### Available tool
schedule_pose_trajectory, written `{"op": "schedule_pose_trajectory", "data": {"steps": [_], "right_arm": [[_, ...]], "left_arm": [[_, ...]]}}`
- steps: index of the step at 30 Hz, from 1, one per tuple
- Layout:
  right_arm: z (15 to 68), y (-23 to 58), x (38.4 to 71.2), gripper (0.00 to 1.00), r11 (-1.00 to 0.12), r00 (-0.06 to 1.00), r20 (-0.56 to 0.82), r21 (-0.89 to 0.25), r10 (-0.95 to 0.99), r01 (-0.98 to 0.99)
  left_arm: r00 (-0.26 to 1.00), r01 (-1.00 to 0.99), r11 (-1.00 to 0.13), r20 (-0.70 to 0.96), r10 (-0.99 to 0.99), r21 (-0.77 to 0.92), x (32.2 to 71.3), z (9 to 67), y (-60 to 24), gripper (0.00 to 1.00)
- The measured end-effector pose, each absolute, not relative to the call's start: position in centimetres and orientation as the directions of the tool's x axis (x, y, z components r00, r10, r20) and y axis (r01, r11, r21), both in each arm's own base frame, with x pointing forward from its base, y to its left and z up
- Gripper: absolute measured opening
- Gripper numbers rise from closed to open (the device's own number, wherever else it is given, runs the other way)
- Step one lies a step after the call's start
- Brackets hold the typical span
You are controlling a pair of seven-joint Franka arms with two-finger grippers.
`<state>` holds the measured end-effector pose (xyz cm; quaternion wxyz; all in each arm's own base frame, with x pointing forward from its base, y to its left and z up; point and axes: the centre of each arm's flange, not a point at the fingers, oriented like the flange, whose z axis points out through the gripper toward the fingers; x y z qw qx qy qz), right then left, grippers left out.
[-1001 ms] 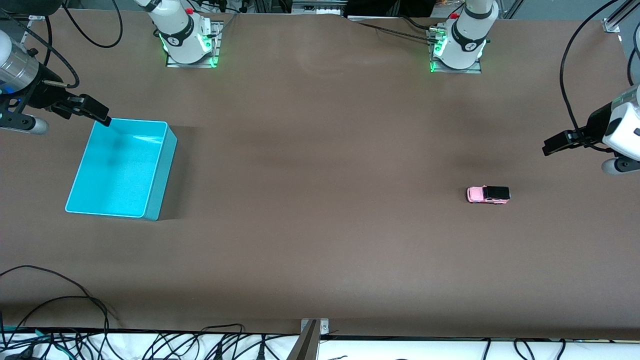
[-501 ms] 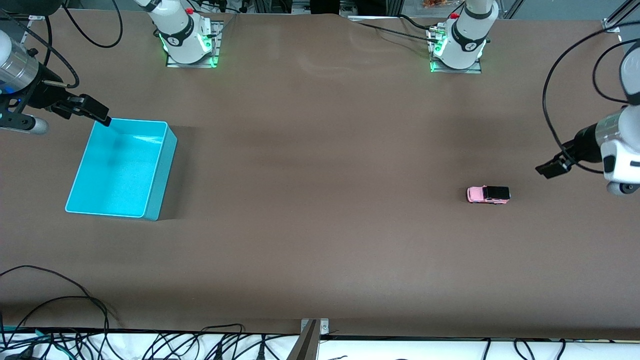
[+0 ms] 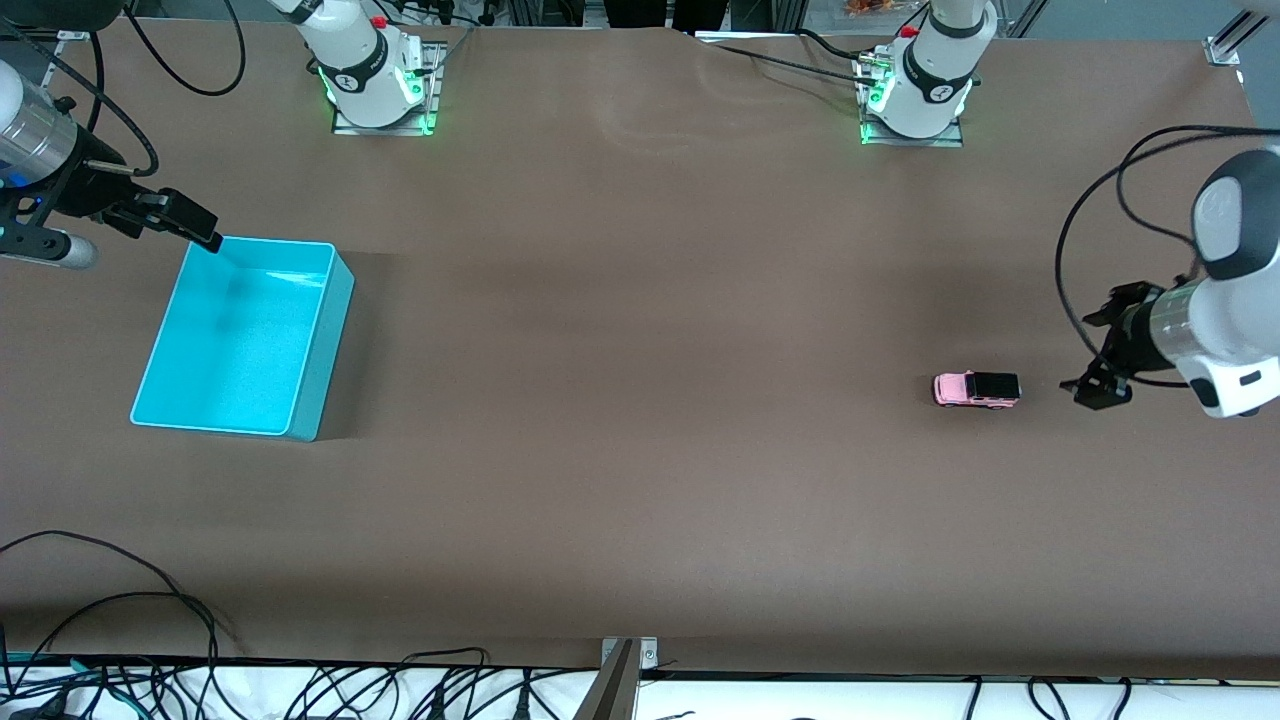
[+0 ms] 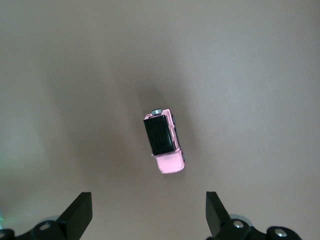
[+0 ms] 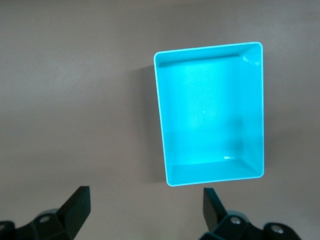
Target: Wind and store pink jeep toy
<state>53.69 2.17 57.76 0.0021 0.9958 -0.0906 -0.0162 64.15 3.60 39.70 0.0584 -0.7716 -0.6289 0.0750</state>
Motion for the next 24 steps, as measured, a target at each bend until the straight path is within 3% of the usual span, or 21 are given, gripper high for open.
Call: {"op": "schedule_pose_trajectory", "data": {"steps": [7,24], "right_arm": [[57.8,2.2,53.7,1.00,-0.984,0.983,-0.032,0.007,-0.180,-0.180],[57.8,2.2,53.7,1.00,-0.984,0.983,-0.032,0.007,-0.181,-0.180]], "left_arm": [[0.018,0.981,-0.021,-0.016,1.000,-0.191,65.4,33.8,3.1,1.00],[-0.033,0.987,0.038,0.035,0.999,-0.159,62.3,23.3,2.8,1.00]]}}
